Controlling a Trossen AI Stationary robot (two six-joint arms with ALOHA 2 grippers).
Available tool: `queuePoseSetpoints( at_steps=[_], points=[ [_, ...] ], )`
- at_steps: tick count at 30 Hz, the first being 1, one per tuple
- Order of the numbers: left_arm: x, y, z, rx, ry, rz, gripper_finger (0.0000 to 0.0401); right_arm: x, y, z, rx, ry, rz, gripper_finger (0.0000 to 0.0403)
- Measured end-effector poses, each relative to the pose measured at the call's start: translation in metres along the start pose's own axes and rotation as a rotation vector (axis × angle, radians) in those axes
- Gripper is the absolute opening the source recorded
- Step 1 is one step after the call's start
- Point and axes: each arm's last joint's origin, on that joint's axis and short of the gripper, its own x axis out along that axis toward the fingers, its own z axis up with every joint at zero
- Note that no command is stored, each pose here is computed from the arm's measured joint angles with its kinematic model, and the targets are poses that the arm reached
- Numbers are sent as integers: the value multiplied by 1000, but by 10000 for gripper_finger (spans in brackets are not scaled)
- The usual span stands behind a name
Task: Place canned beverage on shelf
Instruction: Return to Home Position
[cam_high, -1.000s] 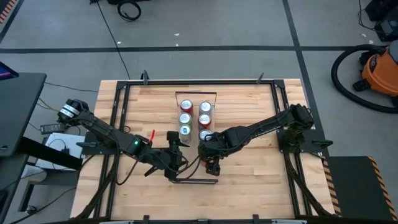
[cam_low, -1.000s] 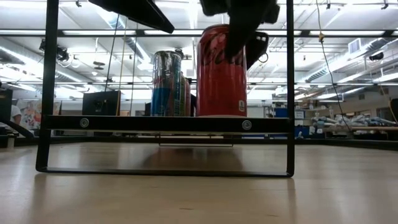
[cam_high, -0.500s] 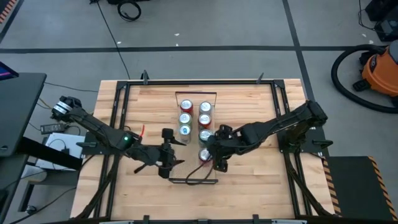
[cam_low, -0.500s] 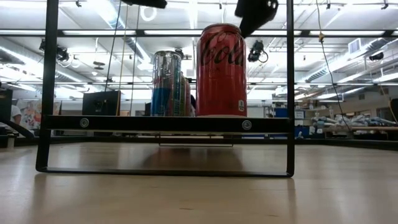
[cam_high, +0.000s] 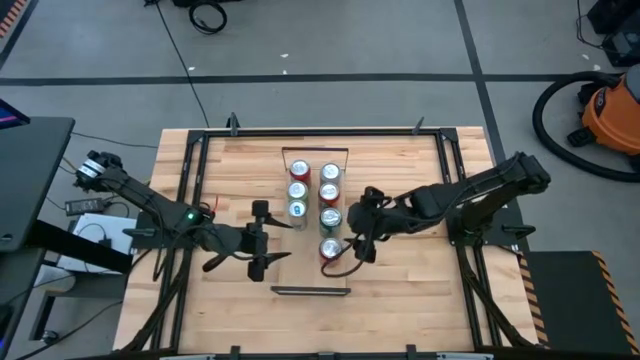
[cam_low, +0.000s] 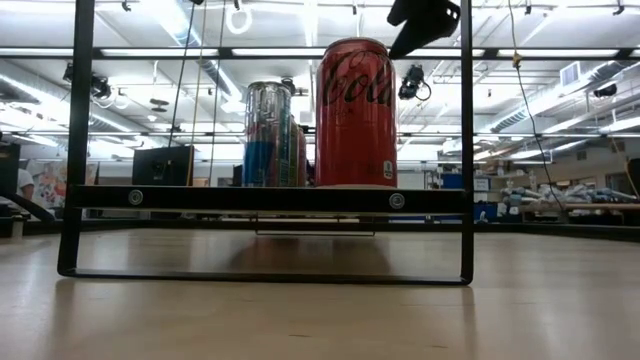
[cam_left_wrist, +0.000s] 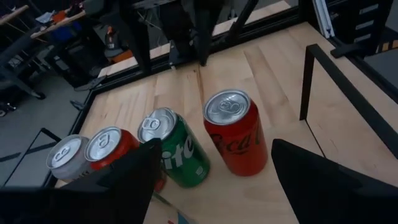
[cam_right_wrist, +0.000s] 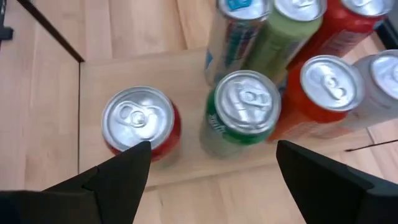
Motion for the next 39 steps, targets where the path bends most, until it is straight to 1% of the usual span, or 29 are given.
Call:
queuePoseSetpoints(
  at_steps=[3,6,8,13,19,21,26,28,30,31,34,36,39],
  points=[
    [2,0,-3,2,-8,5,315,-4,-9,-5,18,-42,3,356],
    [5,-3,-14,4,-6,7,315,-13,-17,-14,21,-79,-27,356],
    [5,-2,-16,2,-3,11,315,-18,-22,-20,19,-107,-32,356],
    [-8,7,-14,-47,-69,32,315,-33,-36,-34,32,-193,-19,356],
    [-21,18,-30,-116,-166,72,315,-46,-50,-51,29,-297,1,356],
    [-27,24,-35,-140,-192,93,315,-51,-56,-57,17,-319,-3,356],
    [-43,39,-47,-201,-247,134,315,-63,-73,-70,39,-402,-16,356],
    [-46,42,-52,-226,-285,145,315,-64,-81,-80,46,-426,-25,356],
    [-49,43,-61,-251,-319,157,315,-64,-87,-89,70,-481,-28,356],
    [-50,44,-65,-275,-355,166,315,-61,-90,-96,75,-500,-34,356],
    [-48,43,-84,-323,-422,196,315,-52,-98,-114,109,-592,-29,356],
    [-46,43,-95,-352,-466,212,315,-46,-103,-128,117,-622,-21,356],
    [-46,43,-109,-359,-479,234,315,-43,-111,-146,159,-648,-32,356]
  ],
)
